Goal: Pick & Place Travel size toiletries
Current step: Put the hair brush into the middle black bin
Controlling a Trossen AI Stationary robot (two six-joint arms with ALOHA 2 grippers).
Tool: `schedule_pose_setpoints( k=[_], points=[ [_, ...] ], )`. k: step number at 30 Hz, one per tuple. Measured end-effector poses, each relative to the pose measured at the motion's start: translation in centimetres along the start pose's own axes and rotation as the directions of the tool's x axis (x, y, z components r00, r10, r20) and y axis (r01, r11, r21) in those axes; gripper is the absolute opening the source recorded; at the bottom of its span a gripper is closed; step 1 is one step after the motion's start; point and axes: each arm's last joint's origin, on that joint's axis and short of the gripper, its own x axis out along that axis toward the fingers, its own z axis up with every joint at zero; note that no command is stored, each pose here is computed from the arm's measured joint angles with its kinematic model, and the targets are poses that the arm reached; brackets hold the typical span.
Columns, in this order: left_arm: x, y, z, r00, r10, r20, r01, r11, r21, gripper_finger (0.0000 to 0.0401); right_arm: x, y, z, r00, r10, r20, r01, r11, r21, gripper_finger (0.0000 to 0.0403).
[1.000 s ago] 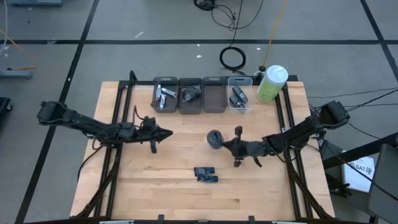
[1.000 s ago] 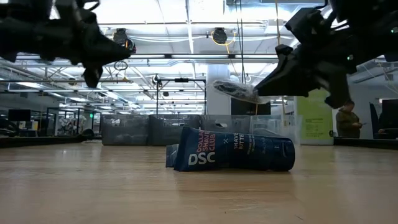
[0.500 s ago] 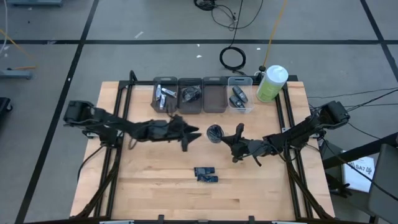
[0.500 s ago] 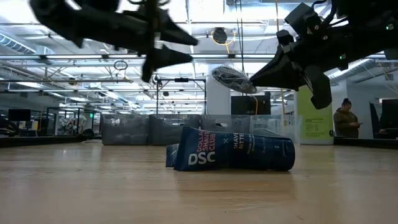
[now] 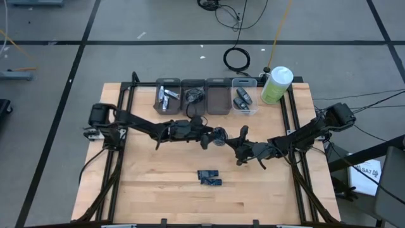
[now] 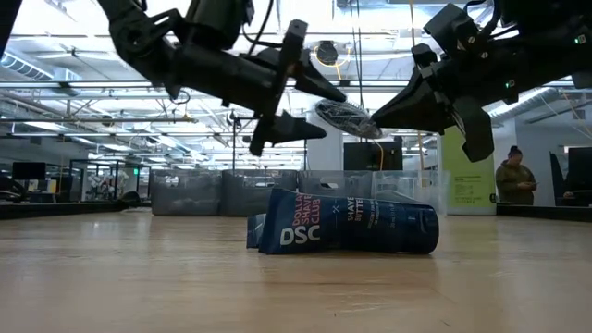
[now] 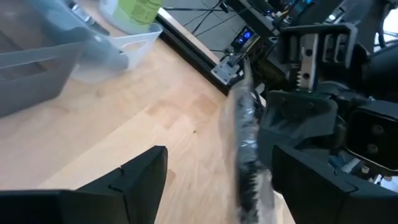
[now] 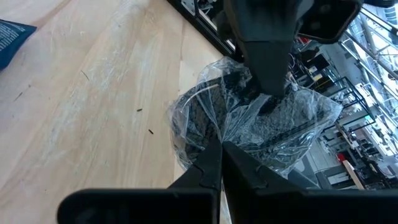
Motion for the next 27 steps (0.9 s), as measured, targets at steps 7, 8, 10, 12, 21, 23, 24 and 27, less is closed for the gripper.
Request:
schedule_pose_setpoints(
  k=[7, 8, 10, 12, 21, 23, 24, 27],
  points=[
    [0.27, -0.49, 0.34, 1.0, -0.029, -0.003, 0.029, 0.999, 0.025, 0.0258, 0.0, 0.02, -0.03, 1.0, 0.002, -0.002, -0.002, 1.0, -0.002, 0.0],
    [0.25, -0.52, 0.35, 0.999, -0.034, -0.006, 0.034, 0.999, 0.022, 0.0254, 0.0, 0.02, -0.03, 1.0, 0.002, -0.003, -0.002, 1.0, -0.003, 0.0],
    [0.22, -0.6, 0.37, 0.999, -0.05, -0.016, 0.051, 0.999, 0.016, 0.0246, 0.0, 0.02, -0.03, 1.0, 0.002, -0.003, -0.002, 1.0, -0.002, 0.0],
    [0.22, -0.65, 0.33, 0.997, -0.067, -0.03, 0.068, 0.998, 0.014, 0.0238, 0.0, 0.02, -0.03, 1.0, 0.002, -0.002, -0.002, 1.0, -0.002, 0.0],
    [0.21, -0.73, 0.24, 0.994, -0.094, -0.052, 0.095, 0.995, 0.014, 0.0179, 0.0, 0.02, -0.03, 1.0, 0.002, -0.002, -0.002, 1.0, -0.002, 0.0],
    [0.2, -0.72, 0.23, 0.994, -0.093, -0.053, 0.094, 0.995, 0.015, 0.0162, 0.0, 0.02, -0.03, 1.0, 0.002, -0.002, -0.002, 1.0, -0.002, 0.0],
    [0.2, -0.72, 0.23, 0.994, -0.093, -0.053, 0.095, 0.995, 0.018, 0.0154, 0.0, 0.02, -0.03, 1.0, 0.002, -0.002, -0.002, 1.0, -0.002, 0.0],
    [0.2, -0.7, 0.23, 0.994, -0.093, -0.053, 0.094, 0.995, 0.02, 0.0131, 0.0, 0.02, -0.03, 1.0, 0.002, -0.002, -0.002, 1.0, -0.002, 0.0]
  ],
)
